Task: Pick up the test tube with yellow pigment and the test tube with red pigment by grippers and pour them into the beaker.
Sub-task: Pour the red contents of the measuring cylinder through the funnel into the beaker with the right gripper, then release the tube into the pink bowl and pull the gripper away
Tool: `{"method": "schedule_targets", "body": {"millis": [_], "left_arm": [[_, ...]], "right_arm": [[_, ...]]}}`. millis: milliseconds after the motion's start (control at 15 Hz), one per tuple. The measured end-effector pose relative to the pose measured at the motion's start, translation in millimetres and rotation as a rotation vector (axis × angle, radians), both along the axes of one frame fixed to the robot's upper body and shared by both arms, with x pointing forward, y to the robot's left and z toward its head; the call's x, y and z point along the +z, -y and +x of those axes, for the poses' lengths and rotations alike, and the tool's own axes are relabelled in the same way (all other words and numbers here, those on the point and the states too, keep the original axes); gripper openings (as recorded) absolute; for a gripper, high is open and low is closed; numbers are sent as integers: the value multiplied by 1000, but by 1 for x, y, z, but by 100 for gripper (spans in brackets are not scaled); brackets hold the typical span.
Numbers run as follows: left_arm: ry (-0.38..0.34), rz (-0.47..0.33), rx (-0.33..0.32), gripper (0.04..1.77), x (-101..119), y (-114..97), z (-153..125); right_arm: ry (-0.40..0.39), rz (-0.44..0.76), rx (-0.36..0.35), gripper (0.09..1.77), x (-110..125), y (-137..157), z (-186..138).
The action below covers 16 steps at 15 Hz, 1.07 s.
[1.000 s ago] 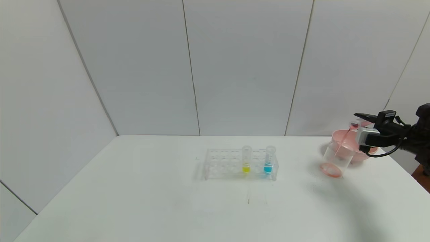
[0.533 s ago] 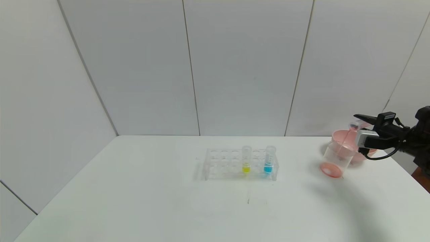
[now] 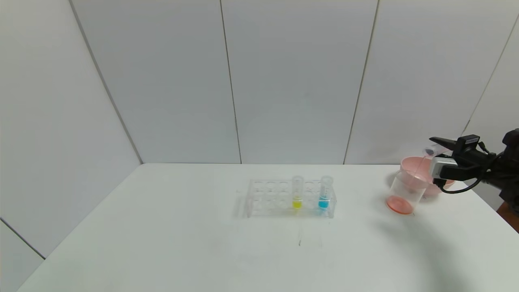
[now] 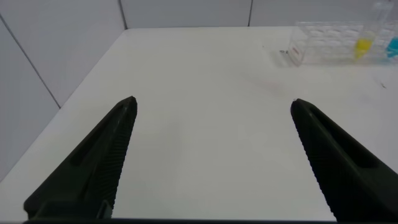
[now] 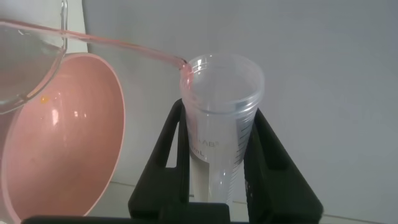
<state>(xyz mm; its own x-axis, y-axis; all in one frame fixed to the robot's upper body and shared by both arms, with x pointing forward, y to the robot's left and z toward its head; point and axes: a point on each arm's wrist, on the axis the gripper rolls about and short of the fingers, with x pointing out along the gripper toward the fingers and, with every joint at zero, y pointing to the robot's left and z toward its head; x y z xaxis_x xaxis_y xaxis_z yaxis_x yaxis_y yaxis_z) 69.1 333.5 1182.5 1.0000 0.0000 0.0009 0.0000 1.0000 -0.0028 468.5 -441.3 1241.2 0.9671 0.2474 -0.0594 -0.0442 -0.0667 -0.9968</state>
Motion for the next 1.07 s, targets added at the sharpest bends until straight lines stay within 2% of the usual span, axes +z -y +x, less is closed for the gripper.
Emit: {"method": "schedule_targets", "body": {"millis": [800, 933, 1067], "left_arm": [[0, 0, 0, 176, 0, 0, 0], [0, 0, 0, 176, 0, 0, 0], [0, 0, 0, 176, 0, 0, 0]], "right_arm": [[33, -8, -11, 56, 7, -5, 5], [29, 41, -43, 56, 11, -5, 7], [25, 210, -135, 56, 21, -5, 14]]}}
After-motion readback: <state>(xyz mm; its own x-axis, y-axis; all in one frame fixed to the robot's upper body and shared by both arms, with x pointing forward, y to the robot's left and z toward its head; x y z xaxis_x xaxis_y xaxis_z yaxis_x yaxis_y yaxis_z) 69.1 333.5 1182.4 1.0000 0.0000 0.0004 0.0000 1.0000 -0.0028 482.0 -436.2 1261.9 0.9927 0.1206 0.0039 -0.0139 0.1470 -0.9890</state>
